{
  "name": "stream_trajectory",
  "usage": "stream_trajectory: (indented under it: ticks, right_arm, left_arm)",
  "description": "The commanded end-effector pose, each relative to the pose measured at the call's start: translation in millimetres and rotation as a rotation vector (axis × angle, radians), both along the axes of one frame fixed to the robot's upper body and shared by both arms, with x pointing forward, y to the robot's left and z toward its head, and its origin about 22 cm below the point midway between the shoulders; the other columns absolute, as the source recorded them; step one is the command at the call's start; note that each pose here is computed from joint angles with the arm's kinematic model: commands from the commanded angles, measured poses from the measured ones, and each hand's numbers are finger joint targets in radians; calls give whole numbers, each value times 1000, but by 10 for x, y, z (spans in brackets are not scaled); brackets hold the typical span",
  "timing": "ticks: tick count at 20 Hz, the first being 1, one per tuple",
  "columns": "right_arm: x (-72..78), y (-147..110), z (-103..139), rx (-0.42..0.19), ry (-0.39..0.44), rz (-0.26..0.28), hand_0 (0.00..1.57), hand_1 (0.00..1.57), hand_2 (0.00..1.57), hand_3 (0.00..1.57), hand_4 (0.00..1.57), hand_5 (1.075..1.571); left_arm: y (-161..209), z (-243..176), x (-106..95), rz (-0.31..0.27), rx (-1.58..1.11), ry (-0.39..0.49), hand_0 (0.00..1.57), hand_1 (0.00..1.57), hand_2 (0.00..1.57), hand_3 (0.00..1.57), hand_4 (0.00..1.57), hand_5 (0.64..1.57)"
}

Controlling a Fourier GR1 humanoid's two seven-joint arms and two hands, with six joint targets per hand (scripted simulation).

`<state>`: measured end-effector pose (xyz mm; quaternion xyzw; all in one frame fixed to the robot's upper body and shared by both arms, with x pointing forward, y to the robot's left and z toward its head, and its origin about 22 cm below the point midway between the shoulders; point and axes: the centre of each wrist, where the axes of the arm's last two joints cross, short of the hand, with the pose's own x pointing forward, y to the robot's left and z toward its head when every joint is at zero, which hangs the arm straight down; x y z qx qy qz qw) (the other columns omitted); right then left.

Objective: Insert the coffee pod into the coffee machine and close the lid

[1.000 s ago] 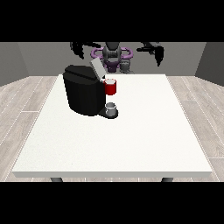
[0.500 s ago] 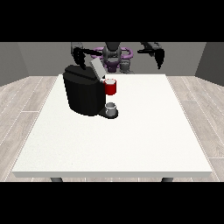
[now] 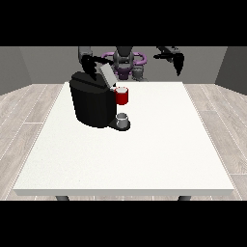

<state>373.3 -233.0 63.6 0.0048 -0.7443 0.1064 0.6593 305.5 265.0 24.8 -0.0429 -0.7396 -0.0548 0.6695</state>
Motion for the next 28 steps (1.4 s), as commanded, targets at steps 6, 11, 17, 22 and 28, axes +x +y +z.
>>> stream_trajectory:
  ticks: [6, 11, 17, 22, 28]
  right_arm:
    - [177, 119, 121, -22, -26, 47, 0, 0, 0, 0, 0, 1571]
    - [216, 201, 146, -41, -54, 51, 0, 0, 0, 0, 0, 1571]
    - [180, 503, 138, -44, -58, 101, 0, 0, 0, 0, 182, 1571]
    - [225, 754, 237, -94, -65, 110, 0, 0, 0, 0, 0, 1571]
    - [374, 746, 555, -157, -126, 106, 0, 0, 0, 0, 124, 1571]
  left_arm:
    - [-70, 15, 12, 26, 35, -40, 0, 0, 0, 0, 0, 1571]
    - [-40, 85, 46, 23, 21, -28, 0, 0, 0, 0, 0, 1571]
    - [341, 65, 30, 52, 26, -20, 0, 0, 0, 0, 0, 1571]
    - [129, -100, -21, 41, 32, 4, 0, 0, 0, 0, 158, 1571]
    - [141, -46, 10, 31, 16, -26, 0, 0, 0, 0, 139, 1571]
